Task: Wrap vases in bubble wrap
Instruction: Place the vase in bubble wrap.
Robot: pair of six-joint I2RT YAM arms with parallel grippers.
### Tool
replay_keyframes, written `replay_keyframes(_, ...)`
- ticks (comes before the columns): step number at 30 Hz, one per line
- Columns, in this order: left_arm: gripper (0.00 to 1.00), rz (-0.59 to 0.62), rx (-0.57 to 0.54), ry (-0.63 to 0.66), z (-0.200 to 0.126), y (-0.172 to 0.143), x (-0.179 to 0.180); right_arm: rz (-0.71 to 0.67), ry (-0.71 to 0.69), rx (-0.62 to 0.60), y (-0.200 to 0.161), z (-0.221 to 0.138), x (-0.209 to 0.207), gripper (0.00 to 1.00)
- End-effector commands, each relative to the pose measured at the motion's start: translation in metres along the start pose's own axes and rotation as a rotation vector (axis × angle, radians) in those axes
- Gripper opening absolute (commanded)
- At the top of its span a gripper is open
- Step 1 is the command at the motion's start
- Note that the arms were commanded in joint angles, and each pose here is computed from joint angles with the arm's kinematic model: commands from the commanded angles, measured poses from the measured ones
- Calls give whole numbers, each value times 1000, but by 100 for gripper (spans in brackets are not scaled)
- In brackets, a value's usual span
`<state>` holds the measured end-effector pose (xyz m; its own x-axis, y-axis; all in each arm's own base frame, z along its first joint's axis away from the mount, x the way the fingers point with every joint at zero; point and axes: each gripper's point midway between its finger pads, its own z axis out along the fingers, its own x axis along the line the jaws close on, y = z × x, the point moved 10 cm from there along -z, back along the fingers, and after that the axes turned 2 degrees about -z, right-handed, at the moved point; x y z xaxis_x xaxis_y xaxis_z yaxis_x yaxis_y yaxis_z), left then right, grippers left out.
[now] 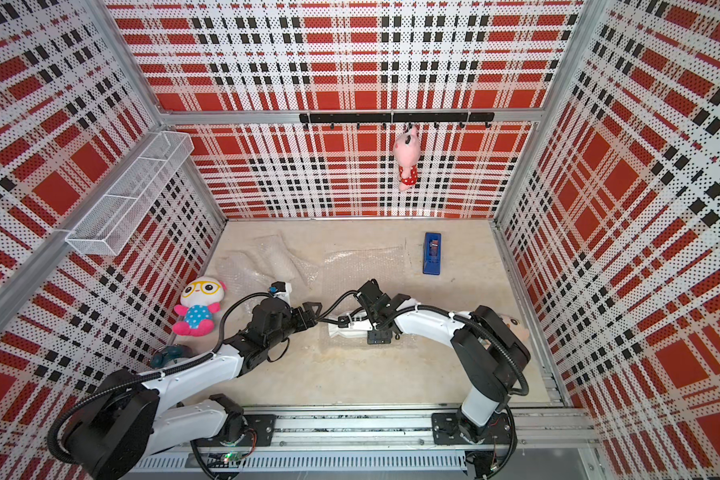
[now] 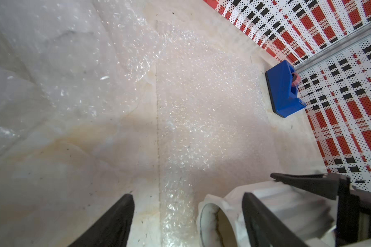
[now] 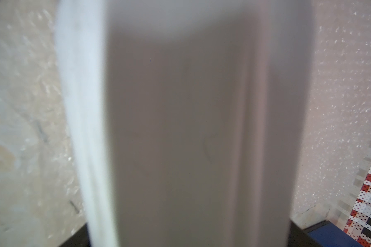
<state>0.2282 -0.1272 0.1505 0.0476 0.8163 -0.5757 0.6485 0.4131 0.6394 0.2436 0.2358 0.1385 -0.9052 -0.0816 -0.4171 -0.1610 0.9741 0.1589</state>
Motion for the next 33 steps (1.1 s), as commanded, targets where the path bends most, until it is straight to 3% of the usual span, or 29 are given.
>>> replay_keyframes(1,83,-1,-5,-19,2,-1,-2,-31,-87,-80,13,-4,-12,68)
replay_keyframes(9,82,5,17,-9,7,-5,-2,-35,-121,-101,12,-1,-17,71)
replay_keyframes(21,82,19,30,-9,11,-6,-7,-10,-135,-119,3,9,-13,87)
replay_keyframes(27,82,29,36,-13,14,-7,-11,17,-190,-126,3,-3,-19,96)
replay_keyframes(33,82,51,54,-6,20,-9,-16,57,-236,-155,0,-22,-22,98)
